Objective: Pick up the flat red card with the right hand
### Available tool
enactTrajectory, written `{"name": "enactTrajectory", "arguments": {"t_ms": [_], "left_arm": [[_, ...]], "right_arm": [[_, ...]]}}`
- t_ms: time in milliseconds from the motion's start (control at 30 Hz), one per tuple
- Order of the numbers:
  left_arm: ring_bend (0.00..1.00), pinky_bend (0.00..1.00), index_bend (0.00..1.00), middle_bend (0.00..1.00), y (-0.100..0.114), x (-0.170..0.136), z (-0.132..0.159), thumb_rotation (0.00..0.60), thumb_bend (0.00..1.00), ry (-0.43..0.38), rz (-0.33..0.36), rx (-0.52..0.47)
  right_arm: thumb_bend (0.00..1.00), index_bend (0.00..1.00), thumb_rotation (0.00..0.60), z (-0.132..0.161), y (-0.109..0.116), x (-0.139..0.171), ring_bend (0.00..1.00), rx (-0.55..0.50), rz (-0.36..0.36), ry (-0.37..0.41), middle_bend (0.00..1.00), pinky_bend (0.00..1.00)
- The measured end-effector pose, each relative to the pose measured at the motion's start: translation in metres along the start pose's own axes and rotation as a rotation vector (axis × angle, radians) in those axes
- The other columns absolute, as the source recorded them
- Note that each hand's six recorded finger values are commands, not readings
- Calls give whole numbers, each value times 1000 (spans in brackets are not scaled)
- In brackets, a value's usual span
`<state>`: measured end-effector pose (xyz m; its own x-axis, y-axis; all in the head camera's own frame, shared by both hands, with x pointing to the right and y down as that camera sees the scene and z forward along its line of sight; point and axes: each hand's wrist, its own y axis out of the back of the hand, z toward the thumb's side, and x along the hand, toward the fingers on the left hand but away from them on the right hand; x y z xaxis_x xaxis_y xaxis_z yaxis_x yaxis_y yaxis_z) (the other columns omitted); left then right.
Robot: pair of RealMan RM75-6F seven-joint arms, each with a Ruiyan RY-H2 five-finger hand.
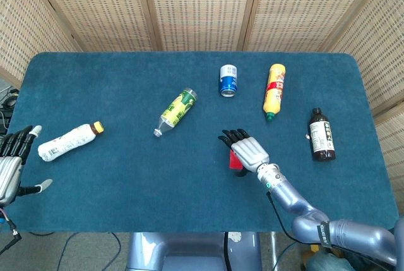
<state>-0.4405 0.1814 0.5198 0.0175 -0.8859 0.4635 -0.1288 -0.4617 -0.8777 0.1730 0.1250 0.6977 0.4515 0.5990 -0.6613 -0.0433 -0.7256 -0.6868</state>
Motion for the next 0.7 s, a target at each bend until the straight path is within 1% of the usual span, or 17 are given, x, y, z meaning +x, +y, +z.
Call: {"name": "enactTrajectory", "arguments": {"t_ms": [133,267,400,500,700], "left_arm": [[0,0,0,0,-1,0,2,600,0,-3,-4,3],[0,0,0,0,-2,0,3,600,0,-5,-6,2],[0,0,0,0,-2,0,2,600,0,-3,-8,-1],[0,0,0,0,-2,1,1,600,0,-1,-9,-3],[0,0,0,0,-1,1,0,600,0,0,-8,-6]], "right_arm": [[0,110,600,5,-7,-9,0,34,-7,-11,0,0],[0,32,600,6,-11,-16,0,49,-7,-29,0,0],[0,117,600,5,-17,-22,0,35,2,-61,0,0],[0,136,600,6,-22,-27,0,35,11,-74,0,0],[0,137,600,9,-26,-29,0,51,17,-76,0,0]]}}
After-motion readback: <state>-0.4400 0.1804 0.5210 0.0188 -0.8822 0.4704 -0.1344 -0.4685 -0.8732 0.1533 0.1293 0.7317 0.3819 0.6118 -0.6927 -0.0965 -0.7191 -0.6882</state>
